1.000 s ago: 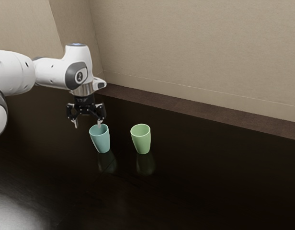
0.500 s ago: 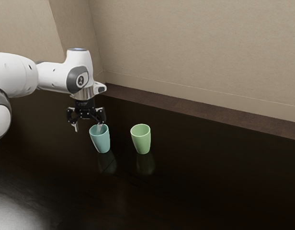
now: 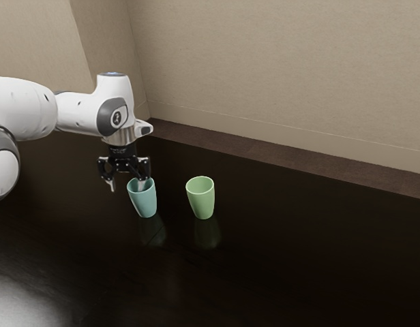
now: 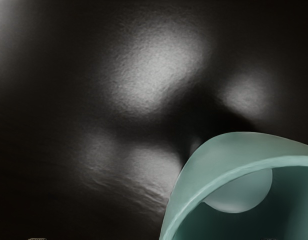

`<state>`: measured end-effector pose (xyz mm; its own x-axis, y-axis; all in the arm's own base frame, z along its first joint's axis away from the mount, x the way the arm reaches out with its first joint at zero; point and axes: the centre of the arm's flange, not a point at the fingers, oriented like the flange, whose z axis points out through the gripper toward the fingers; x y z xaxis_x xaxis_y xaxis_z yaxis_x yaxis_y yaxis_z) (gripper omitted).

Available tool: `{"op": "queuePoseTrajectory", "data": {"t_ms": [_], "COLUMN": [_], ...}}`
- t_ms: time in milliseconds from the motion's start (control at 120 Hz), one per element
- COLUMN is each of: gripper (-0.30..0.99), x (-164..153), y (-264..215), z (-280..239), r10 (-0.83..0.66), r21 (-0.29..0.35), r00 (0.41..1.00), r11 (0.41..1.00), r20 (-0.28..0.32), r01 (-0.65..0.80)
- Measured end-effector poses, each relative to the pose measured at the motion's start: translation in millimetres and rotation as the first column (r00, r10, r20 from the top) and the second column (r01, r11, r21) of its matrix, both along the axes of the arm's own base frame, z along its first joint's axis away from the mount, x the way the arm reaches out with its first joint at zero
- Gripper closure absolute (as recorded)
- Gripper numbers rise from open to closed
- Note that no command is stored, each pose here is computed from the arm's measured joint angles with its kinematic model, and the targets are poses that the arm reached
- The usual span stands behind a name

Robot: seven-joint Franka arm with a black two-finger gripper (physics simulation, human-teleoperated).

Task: Place the left cup onto the right cup

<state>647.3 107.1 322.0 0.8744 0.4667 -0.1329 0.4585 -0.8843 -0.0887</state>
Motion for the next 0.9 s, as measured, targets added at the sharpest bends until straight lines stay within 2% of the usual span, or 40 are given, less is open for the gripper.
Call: {"op": "queuePoseTrajectory", "data": {"t_ms": [292, 733, 900], "gripper": [0.28, 0.33, 0.38], "x": [0.6, 2.0, 2.3], "y": [-0.2, -3.7, -3.8], "z": [-1.9, -1.7, -4.4], "r10": [0.002, 0.006, 0.006], "r21": [0.001, -0.008, -0.008], "r00": [1.000, 1.000, 1.000], "r11": [1.000, 1.000, 1.000], "r20": [0.002, 0.010, 0.008], "r01": [-0.002, -0.006, -0.006]}}
